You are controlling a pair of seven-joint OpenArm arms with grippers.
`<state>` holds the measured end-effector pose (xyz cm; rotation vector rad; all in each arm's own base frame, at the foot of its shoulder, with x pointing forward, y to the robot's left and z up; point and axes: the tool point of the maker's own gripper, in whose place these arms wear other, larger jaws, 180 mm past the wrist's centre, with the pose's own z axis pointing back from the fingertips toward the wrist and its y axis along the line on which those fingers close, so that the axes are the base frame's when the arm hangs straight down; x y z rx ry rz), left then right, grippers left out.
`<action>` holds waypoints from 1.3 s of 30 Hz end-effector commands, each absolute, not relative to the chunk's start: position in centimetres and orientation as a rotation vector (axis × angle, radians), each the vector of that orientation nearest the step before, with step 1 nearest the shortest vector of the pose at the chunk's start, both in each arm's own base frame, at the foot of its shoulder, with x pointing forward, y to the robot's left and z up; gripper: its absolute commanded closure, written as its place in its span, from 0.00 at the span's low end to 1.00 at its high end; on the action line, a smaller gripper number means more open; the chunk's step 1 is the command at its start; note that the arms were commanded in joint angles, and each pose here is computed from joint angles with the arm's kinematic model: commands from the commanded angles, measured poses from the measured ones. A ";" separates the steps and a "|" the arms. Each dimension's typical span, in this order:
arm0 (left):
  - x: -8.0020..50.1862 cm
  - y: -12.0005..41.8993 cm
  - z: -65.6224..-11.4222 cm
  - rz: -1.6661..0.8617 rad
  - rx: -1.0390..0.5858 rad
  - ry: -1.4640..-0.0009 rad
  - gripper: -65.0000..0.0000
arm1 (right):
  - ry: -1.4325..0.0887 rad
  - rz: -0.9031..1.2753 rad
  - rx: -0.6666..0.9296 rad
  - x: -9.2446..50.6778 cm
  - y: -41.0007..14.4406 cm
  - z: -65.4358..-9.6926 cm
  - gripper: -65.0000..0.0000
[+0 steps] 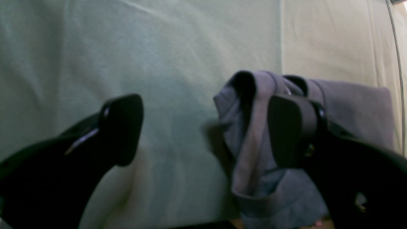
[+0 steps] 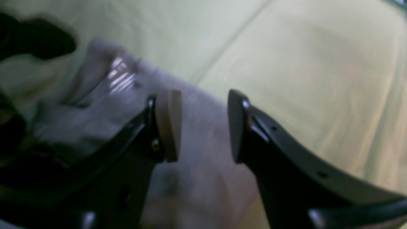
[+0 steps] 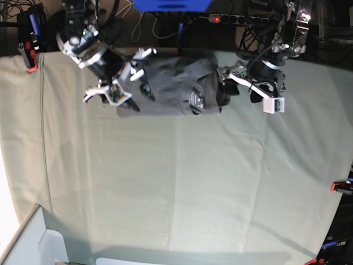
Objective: Layout the t-shirt on the table in an organized manner, then fold the t-shirt properly
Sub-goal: 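Grasp the bundle's other end with the left gripper beside the right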
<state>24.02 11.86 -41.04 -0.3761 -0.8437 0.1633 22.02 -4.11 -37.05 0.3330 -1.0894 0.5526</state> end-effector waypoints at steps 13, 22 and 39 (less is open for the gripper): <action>25.5 25.0 -38.6 0.294 -0.117 -0.963 0.08 | -0.955 0.373 0.275 21.3 -10.2 -43.4 0.62; 25.1 26.5 -38.8 0.298 -0.119 -0.971 0.08 | -1.004 0.396 0.283 21.5 -8.9 -41.4 0.62; 23.4 7.8 -41.6 0.141 -0.548 -0.766 0.08 | -1.083 0.407 0.264 22.1 -8.2 -38.2 0.62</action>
